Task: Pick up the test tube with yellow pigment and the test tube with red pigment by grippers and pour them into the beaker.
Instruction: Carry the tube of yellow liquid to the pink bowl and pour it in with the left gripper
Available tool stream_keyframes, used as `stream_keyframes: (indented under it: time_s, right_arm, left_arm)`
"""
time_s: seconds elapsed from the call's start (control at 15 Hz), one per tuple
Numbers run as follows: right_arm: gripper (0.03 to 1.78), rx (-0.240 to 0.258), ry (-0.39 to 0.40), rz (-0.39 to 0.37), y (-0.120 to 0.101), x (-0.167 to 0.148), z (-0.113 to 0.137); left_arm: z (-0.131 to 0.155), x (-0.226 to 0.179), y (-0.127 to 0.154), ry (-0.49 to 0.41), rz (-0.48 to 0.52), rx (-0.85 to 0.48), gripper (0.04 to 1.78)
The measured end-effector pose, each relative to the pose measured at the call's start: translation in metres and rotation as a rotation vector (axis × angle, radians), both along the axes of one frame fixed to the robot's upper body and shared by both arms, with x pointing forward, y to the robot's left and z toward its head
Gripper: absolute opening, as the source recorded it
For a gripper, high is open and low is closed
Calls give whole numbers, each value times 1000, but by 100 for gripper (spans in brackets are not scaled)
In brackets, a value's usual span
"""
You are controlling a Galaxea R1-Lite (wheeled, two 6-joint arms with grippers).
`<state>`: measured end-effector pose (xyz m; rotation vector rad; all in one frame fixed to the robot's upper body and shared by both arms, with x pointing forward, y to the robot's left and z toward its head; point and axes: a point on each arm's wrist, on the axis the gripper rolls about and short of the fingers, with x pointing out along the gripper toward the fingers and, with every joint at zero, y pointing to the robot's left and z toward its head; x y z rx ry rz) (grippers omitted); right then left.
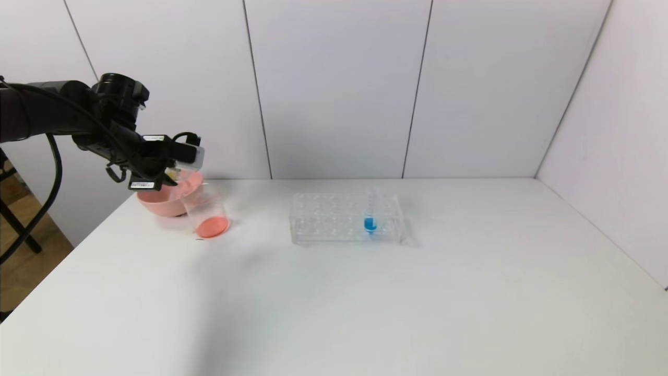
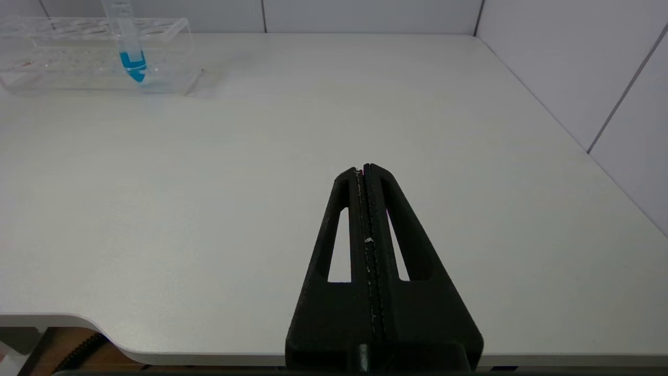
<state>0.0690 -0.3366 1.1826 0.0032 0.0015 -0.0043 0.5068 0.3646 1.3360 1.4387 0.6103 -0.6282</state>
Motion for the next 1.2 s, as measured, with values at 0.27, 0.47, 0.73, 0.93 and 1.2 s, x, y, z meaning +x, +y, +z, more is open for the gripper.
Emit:
stream_keyframes:
  time_s: [0.27,0.47,0.73,0.93,1.2]
  right_arm:
    - [11,0,0,0,0,0,0]
    - [11,0,0,0,0,0,0]
    - [11,0,0,0,0,0,0]
    - [11,0,0,0,0,0,0]
    - [11,0,0,0,0,0,0]
  left_arm:
    - [0,0,-1,0,-1,3,45]
    - [0,0,0,0,2,4,45]
    - [1,0,-2,-1,-1,5,45]
    - [1,0,-3,-1,-5,5,45]
    - [1,-4,-2,27,-1,9,45]
